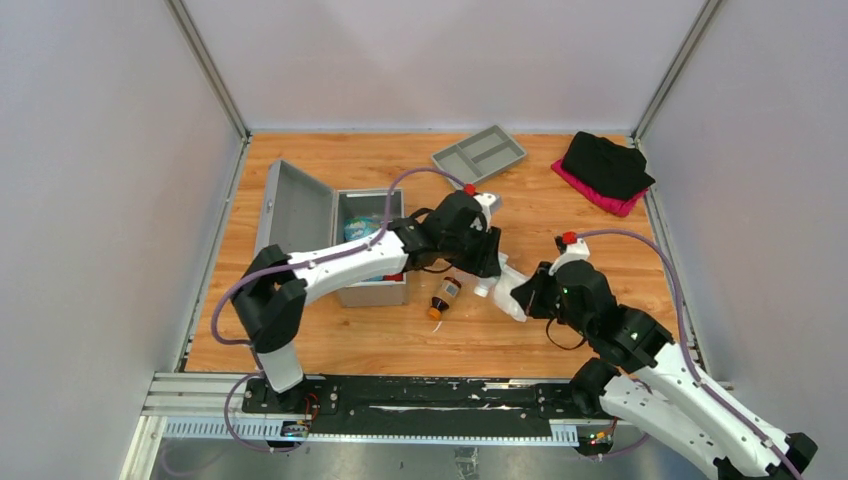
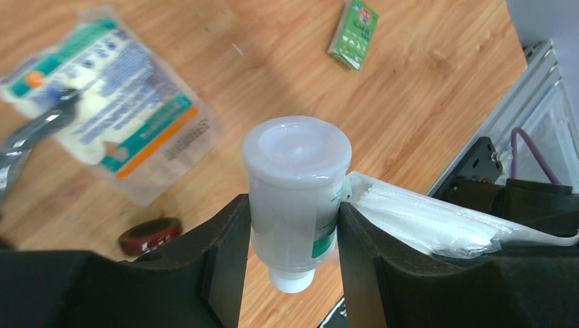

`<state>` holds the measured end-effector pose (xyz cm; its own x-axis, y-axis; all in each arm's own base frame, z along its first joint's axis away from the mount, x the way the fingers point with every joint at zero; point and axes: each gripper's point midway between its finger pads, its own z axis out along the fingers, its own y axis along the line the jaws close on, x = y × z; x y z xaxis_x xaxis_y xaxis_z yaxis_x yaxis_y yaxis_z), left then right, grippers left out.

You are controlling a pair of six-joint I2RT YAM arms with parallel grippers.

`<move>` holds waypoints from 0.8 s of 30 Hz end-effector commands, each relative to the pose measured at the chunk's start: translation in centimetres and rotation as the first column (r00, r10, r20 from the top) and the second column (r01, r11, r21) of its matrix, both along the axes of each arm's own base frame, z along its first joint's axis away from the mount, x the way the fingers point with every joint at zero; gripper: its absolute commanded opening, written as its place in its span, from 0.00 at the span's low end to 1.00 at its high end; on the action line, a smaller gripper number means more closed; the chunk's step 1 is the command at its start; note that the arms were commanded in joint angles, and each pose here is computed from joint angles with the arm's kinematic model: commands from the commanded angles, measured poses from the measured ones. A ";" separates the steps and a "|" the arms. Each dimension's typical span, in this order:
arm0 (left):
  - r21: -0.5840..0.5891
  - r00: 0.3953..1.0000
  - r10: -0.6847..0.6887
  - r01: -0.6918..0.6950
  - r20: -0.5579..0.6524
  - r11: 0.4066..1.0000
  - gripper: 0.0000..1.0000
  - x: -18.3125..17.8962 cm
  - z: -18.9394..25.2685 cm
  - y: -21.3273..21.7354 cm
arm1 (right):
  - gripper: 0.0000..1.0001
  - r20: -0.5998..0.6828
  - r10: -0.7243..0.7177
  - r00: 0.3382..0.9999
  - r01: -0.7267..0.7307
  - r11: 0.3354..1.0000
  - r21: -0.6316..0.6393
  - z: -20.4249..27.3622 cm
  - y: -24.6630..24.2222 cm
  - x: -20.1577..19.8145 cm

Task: Organize the medicine kit
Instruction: Place the pill bottle at the center of the board.

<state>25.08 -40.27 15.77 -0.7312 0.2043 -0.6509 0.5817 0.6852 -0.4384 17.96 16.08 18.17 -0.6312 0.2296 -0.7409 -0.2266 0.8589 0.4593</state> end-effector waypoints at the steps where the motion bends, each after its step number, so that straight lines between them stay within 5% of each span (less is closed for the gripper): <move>1: 0.036 0.999 -0.032 0.033 -0.028 0.999 0.15 -0.2 -2.9 -2.0 | 0.00 -0.050 -0.171 0.984 0.167 0.983 -0.074 -2.7 -4.0 -0.9; 7: 0.104 0.994 -0.059 0.069 -0.094 0.992 0.16 -1.3 -8.0 -2.0 | 0.00 -0.093 -0.233 0.968 0.217 0.965 -0.150 -4.8 -5.7 -1.5; 24: 0.261 0.987 -0.041 0.080 -0.152 0.962 0.43 -2.8 -15.0 1.1 | 0.00 -0.169 -0.220 0.961 0.179 0.957 -0.230 -7.4 -5.6 -2.0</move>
<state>21.94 -44.00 6.48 -0.7699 0.3302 -0.5461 0.6107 0.6295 -0.4803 15.63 11.60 10.59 -0.7474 0.1969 -0.6346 -0.0106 0.9514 0.3076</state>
